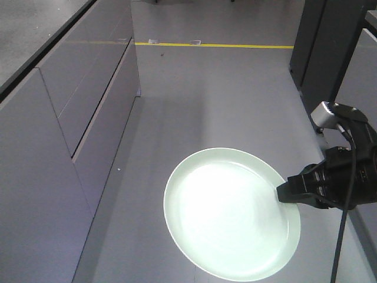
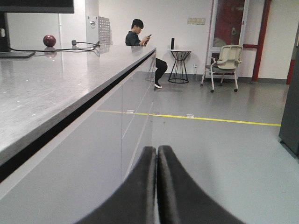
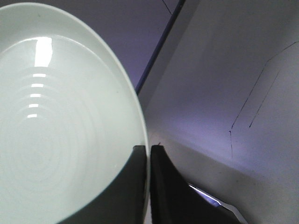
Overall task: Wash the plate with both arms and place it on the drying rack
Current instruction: 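Keep holding the plate while turning toward the sink counter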
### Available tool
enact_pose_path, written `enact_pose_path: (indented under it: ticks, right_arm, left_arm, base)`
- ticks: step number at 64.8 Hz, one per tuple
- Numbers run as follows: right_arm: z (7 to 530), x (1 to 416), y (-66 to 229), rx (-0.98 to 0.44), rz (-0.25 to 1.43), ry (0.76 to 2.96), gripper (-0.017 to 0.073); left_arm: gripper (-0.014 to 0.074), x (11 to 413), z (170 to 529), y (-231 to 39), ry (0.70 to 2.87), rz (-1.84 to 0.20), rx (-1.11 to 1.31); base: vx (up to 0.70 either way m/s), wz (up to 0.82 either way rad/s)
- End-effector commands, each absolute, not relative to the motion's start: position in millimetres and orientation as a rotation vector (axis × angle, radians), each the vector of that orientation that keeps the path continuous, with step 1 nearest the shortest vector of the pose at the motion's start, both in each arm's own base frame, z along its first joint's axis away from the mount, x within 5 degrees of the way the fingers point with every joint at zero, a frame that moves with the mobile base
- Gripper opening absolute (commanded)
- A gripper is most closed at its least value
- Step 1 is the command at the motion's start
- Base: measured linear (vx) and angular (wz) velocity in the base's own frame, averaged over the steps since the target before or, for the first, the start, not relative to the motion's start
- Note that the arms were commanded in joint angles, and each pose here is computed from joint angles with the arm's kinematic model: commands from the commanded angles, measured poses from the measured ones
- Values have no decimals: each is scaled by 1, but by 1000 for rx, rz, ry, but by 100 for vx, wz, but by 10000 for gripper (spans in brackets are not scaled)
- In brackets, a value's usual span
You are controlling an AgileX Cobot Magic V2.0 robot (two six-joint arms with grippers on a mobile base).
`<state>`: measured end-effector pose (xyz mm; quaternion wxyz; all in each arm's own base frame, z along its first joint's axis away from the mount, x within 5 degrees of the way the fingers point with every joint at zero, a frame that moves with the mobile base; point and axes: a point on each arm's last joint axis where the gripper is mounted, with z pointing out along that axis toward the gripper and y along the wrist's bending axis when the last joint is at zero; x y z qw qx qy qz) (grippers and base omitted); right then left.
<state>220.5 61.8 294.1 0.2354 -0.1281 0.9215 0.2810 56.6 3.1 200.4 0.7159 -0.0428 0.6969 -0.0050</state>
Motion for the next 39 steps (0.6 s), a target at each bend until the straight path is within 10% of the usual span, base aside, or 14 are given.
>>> enact_pose_path:
  ticks: [1,39]
  right_arm:
    - [309,220,63,-336,796,2448,-8]
    - [309,220,63,-336,796,2448,-8]
  left_arm:
    - [-6,53,216,3,1431,-21,-95]
    - [-6,53,216,3,1431,-21,-95]
  base:
    - [25,-9]
    - [24,-11]
